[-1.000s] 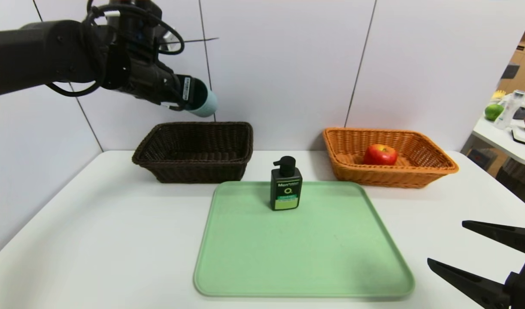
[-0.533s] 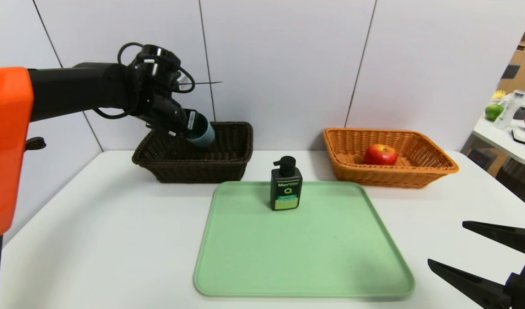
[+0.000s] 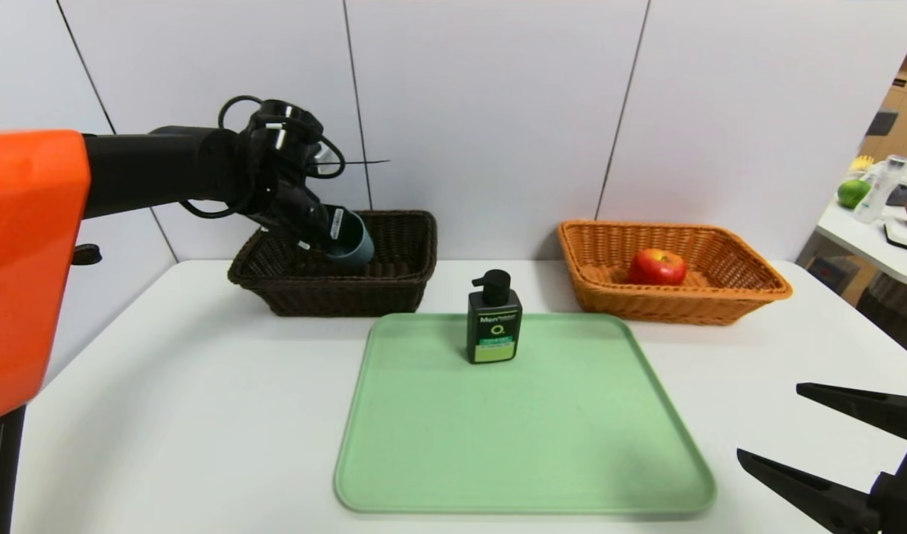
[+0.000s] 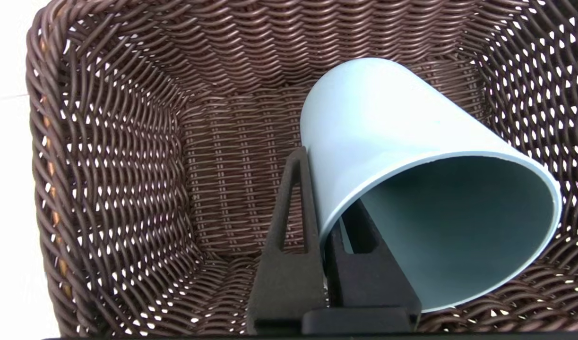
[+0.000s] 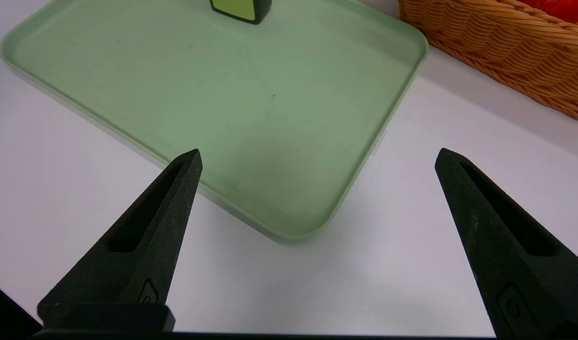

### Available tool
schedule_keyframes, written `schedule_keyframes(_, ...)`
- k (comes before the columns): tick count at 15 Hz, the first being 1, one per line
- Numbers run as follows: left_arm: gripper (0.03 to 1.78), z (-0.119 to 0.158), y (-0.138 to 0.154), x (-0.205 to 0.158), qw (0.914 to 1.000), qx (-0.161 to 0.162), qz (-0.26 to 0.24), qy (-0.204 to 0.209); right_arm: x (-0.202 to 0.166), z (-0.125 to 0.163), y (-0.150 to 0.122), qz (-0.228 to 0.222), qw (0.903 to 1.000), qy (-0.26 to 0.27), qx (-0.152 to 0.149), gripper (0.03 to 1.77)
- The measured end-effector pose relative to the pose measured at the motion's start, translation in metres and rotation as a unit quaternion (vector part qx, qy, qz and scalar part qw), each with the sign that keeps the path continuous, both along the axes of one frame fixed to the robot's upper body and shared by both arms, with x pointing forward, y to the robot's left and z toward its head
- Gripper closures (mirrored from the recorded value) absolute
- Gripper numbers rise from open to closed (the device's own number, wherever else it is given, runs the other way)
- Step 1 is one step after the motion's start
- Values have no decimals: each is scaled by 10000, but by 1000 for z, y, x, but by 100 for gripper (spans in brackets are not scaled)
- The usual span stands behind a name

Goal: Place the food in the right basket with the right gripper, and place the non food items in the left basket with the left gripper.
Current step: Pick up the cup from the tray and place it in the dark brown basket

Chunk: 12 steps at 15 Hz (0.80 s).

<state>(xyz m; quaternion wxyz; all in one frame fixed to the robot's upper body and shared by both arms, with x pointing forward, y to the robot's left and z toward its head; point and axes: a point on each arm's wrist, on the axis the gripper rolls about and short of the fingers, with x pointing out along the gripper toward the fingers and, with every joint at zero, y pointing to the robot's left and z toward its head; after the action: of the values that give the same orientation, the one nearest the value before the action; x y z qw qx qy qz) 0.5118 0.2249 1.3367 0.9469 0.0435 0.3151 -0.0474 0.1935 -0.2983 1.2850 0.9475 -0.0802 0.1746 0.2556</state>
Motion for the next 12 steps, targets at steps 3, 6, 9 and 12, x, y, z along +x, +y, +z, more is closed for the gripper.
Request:
schedule_keyframes(3,155,-4,0,2,10000,14,2,2,0,0,0,-4,10000,13,-4,10)
schedule_keyframes(6,109,-6,-1,4,10000,5,13,2,0,-2,0,-6,10000,34,-14,10)
schedule_keyframes(9,78,-7,-1,3,10000,-8,31,21,0,-2,0,-4,10000,45,-15,10)
schedule_keyframes(12,56,4,-1,-3,10000,-24,-10,-82,0,-3,0,-4,10000,56,-16,10)
